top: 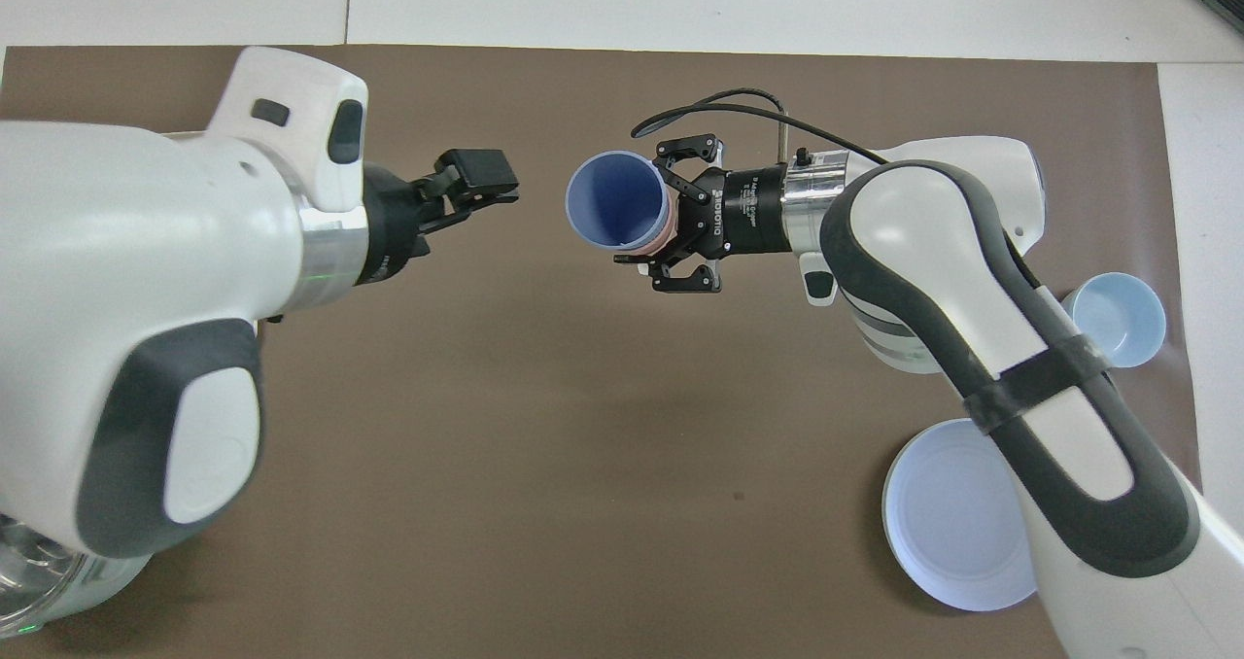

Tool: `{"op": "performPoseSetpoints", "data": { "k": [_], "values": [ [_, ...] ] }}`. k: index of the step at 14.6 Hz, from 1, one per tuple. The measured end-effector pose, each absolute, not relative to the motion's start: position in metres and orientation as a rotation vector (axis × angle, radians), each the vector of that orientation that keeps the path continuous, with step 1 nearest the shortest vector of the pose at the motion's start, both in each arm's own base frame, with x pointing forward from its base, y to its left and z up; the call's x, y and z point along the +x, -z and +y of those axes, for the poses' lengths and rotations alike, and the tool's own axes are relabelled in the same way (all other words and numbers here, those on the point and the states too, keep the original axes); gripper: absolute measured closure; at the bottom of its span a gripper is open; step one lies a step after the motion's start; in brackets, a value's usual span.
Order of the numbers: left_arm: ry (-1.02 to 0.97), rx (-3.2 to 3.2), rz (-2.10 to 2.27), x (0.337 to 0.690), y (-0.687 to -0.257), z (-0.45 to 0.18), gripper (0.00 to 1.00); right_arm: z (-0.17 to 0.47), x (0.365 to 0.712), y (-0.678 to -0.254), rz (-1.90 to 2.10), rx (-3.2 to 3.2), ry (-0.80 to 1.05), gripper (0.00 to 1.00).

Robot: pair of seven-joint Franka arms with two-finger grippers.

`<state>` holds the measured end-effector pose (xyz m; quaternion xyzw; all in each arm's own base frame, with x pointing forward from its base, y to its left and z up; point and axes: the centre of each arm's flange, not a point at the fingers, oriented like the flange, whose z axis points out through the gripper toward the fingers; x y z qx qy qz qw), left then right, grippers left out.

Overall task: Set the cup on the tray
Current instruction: 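Grasp the cup with the left gripper while the right gripper holds it, then carry the cup with the left gripper over the cream tray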

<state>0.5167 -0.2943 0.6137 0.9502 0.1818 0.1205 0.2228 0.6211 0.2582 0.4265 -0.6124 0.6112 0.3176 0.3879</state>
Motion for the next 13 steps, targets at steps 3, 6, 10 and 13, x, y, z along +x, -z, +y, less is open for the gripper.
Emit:
{"op": "performPoseSetpoints", "data": {
  "k": [3, 6, 10, 13],
  "values": [
    [-0.344, 2.596, 0.502, 0.51, -0.596, -0.318, 0.08, 0.262, 0.619, -0.426, 1.556, -1.561, -0.805, 0.22],
    [-0.335, 2.601, 0.496, 0.512, -0.585, -0.325, 0.21, 0.262, 0.619, -0.425, 1.557, -1.561, -0.806, 0.22],
    [-0.34, 2.596, 0.49, 0.516, -0.575, -0.333, 0.46, 0.262, 0.619, -0.424, 1.558, -1.561, -0.806, 0.22],
    [-0.335, 2.598, 0.48, 0.516, -0.567, -0.341, 0.51, 0.262, 0.619, -0.425, 1.558, -1.561, -0.806, 0.22]
  ]
}}
